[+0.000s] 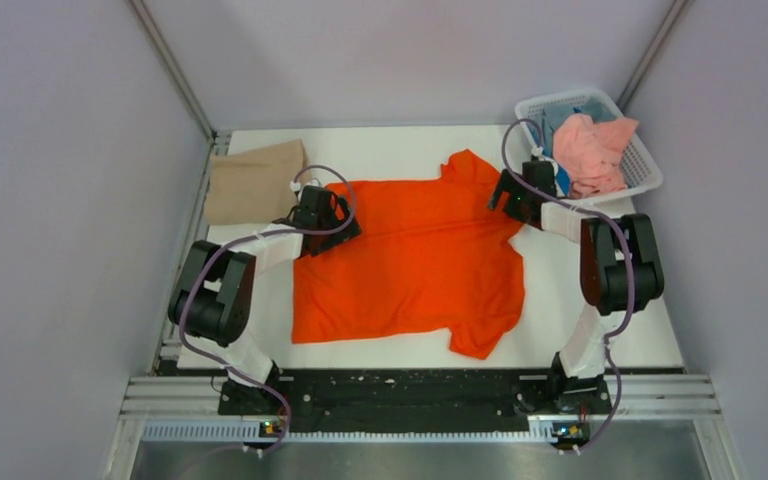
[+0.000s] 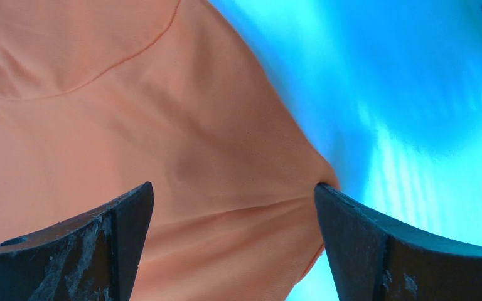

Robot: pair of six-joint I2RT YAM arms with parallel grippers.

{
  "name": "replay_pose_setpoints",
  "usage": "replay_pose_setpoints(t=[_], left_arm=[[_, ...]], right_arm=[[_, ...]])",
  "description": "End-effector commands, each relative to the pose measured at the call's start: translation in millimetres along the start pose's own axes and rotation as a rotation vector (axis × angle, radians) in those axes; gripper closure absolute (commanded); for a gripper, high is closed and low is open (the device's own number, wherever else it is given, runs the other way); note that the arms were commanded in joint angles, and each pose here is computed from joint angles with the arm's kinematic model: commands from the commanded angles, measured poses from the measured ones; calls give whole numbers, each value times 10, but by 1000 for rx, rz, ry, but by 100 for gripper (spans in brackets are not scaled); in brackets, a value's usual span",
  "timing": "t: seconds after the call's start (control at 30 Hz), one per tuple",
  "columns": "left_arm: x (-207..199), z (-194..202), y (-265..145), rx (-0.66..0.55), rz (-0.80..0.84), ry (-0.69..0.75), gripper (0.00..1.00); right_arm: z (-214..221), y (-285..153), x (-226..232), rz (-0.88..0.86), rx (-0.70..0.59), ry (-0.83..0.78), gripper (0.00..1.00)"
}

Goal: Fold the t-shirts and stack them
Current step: Flatten out the tshirt

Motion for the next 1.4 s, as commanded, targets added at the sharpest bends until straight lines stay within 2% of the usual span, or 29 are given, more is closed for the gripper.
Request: replay_pose_setpoints(t=[0.0,0.1,0.2,0.37,0.57,0.63,0.87,1.03,1.17,1.37], left_arm=[[501,238,15,87,-215,11,2],[453,226,9,102,-195,7,1],[392,215,4,114,-148,5,2],[347,206,-33,117,-111,5,2],[379,213,-119,90,-95,7,2],[371,212,-133,87,-87,10,2],[363,241,-120,110,-58,12,3],[371,258,-117,116,-57,12,3],[386,252,-156,104,-68,13,3],[405,205,-209,65,-103,15,3]], right_arm=[[79,-213,-218,143,69,24,2],[6,-367,-136,74,43,17,2],[-25,-603,89,-44,9,-58,2],[233,-1023,432,-149,-2,-164,2],[805,-1454,226,-159,14,-55,2],[1041,-1549,160,-208,38,-37,2],[1563,-1591,-33,-228,150,0,1],[1696,-1520,-245,-109,189,88,1],[1725,-1576,-501,178,216,161,1],[1533,-1849,-555,275,82,280,1]])
Point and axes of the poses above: each gripper's point midway between its finger pads, its own y axis out along the fingers, its own x axis along the line the jaws close on, z = x × y, the point moved 9 cm from there along -y, back along the fingers, and after that the axes turned 10 degrees about -y, right-handed, at the moved point
